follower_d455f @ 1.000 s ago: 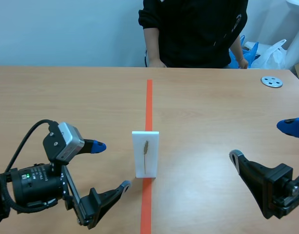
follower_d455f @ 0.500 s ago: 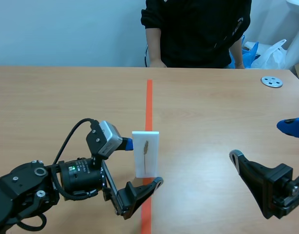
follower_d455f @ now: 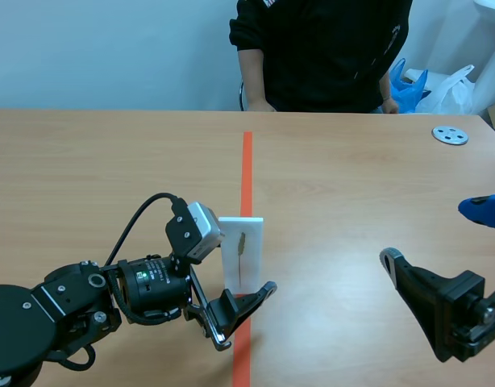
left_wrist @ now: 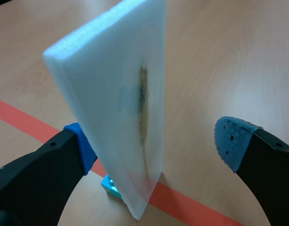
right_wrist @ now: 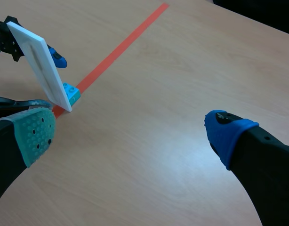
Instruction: Sort the leaf by its shape. The table is split by an orange tape line. A compound leaf with several leaflets goes to the left side, a simple leaf with one blade goes to the right side. Return to the home posture when a red brick is placed on the table.
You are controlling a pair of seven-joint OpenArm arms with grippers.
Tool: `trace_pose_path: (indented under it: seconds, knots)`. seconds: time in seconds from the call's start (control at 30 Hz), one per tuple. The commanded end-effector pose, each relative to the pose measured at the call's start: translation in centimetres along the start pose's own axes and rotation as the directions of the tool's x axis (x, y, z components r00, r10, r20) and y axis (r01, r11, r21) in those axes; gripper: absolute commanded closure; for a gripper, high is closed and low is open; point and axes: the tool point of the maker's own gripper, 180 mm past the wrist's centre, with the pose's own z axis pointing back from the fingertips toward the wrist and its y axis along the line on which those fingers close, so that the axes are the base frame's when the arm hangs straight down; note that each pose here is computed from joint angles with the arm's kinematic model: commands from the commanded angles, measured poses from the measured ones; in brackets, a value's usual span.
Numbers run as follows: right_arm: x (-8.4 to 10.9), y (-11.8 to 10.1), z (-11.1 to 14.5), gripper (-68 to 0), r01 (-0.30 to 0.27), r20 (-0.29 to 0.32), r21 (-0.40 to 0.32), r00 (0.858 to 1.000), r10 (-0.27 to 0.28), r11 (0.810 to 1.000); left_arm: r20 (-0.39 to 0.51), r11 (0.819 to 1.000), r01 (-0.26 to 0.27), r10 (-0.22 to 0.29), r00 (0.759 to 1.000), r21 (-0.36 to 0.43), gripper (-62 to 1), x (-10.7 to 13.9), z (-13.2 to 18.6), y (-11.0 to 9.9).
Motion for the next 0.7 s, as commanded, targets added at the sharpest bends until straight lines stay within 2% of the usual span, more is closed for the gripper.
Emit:
trace_pose_path:
  seconds: [0.0, 0.07, 0.23, 0.37, 0.67]
  knots:
    - [1.34, -0.31, -0.15, -67.9, -0.01, 0.045, -0.009, 0.999, 0.011, 1.0, 0.04, 1.0, 0.003, -0.004, 0.999, 0.005, -46.4, 1.16, -0.26, 0.44]
    - [1.34, -0.31, -0.15, -67.9, -0.01, 0.045, -0.009, 0.999, 0.011, 1.0, 0.037, 1.0, 0.002, -0.002, 0.999, 0.005, -39.6, 1.04, -0.23, 0.43]
    - [1.35, -0.31, -0.15, -67.9, -0.01, 0.045, -0.009, 0.999, 0.01, 1.0, 0.059, 1.0, 0.002, -0.002, 0.998, 0.005, -34.5, 1.41, -0.21, 0.44]
    - [1.35, -0.31, -0.15, -67.9, -0.01, 0.045, -0.009, 0.999, 0.01, 1.0, 0.064, 1.0, 0.001, -0.001, 0.998, 0.005, -22.9, 1.51, -0.21, 0.42]
    - [1.35, -0.31, -0.15, -67.9, -0.01, 0.045, -0.009, 0.999, 0.01, 1.0, 0.061, 1.0, 0.0, 0.0, 0.998, 0.006, -8.0, 1.37, -0.11, 0.4]
